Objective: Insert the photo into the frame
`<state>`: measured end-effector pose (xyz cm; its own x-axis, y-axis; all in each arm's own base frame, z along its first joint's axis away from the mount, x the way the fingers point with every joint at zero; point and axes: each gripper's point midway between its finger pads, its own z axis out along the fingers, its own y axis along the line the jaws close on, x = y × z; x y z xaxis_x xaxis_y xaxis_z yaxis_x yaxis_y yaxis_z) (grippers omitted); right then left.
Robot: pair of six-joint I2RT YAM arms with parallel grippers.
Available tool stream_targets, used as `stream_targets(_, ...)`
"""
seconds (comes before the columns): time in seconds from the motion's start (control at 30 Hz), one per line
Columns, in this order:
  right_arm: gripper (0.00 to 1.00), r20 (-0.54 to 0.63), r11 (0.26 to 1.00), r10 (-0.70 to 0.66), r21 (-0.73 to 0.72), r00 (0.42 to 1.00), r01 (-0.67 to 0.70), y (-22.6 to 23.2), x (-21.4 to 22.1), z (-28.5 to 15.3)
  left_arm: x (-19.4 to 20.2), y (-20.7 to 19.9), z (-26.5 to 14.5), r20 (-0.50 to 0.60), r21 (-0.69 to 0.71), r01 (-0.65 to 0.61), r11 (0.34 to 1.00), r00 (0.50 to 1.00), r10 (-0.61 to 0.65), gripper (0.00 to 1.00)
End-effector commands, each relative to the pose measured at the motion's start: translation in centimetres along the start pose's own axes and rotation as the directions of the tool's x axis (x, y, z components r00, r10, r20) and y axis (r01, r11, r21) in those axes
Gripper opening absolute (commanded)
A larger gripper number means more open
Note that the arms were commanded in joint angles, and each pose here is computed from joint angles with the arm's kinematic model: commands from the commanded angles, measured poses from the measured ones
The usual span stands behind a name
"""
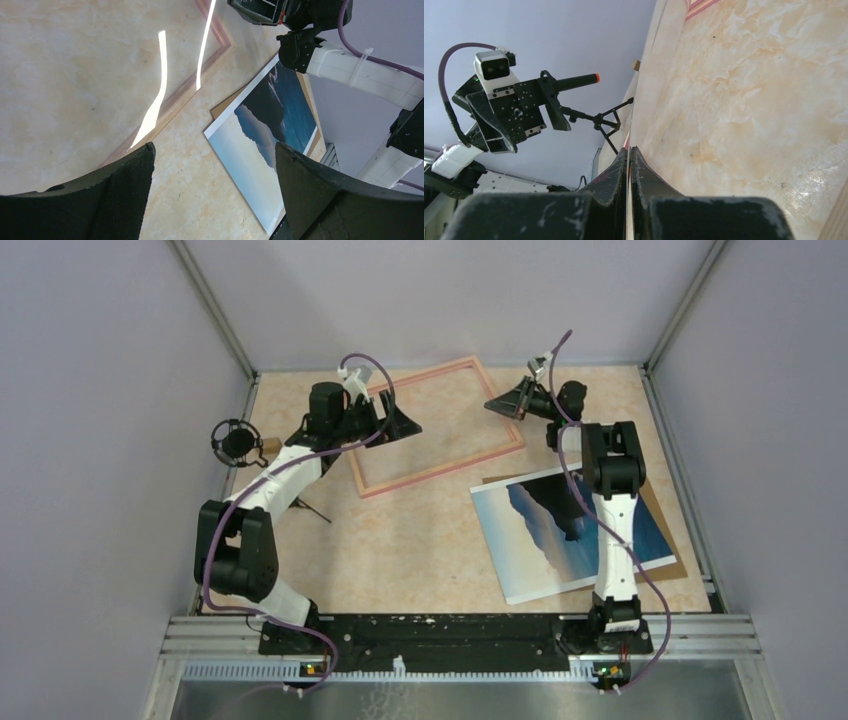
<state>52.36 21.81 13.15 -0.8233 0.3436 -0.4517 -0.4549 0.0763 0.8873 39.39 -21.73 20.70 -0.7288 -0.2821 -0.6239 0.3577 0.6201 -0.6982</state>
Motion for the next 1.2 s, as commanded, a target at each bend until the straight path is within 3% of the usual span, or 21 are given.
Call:
stream_targets(0.0,0.0,0.008,0.994,-0.094,-0.045,0.995,0.095,1.7,-0.8,1.3,-1.4,-1.6,-0.9,0.052,0.046,-0.046,0.998,0.998,0.043,0.92)
stream_targets(0.27,0.01,-0.002,0.995,-0.089,-0.036,0.996,0.089,1.6,-0.4,1.2,-1.4,-1.7,-0.9,0.053,0.047,-0.047,0.998,0.998,0.044,0.92)
stream_targets(0.47,0.28,-0.003,0.996,-0.084,0.035,0.996,0.084,1.5,-0.5,1.0,-1.4,-1.7,-0.9,0.055,0.047,-0.049,0.998,0.997,0.047,0.92)
stream_targets(0.57,0.45,-0.015,0.987,-0.067,0.146,0.998,0.069,0.6,-0.6,0.7,-1.4,-1.8,-1.0,0.054,0.052,-0.053,0.997,0.997,0.05,0.92)
stream_targets(0.73,0.63,-0.051,0.948,-0.087,0.302,0.995,0.098,-0.7,-0.9,0.0,-1.4,-2.0,-1.1,0.054,0.061,-0.052,0.997,0.997,0.049,0.92)
stream_targets(0.97,0.84,-0.086,0.858,-0.104,0.497,0.991,0.133,-2.0,-1.2,-1.3,-1.7,-2.5,-1.5,0.067,0.067,-0.063,0.996,0.996,0.059,0.92)
stream_targets(1.17,0.91,-0.126,0.717,-0.145,0.67,0.981,0.192,-1.9,-1.9,-4.0,-1.6,-2.5,-1.5,0.066,0.068,-0.063,0.996,0.996,0.058,0.92)
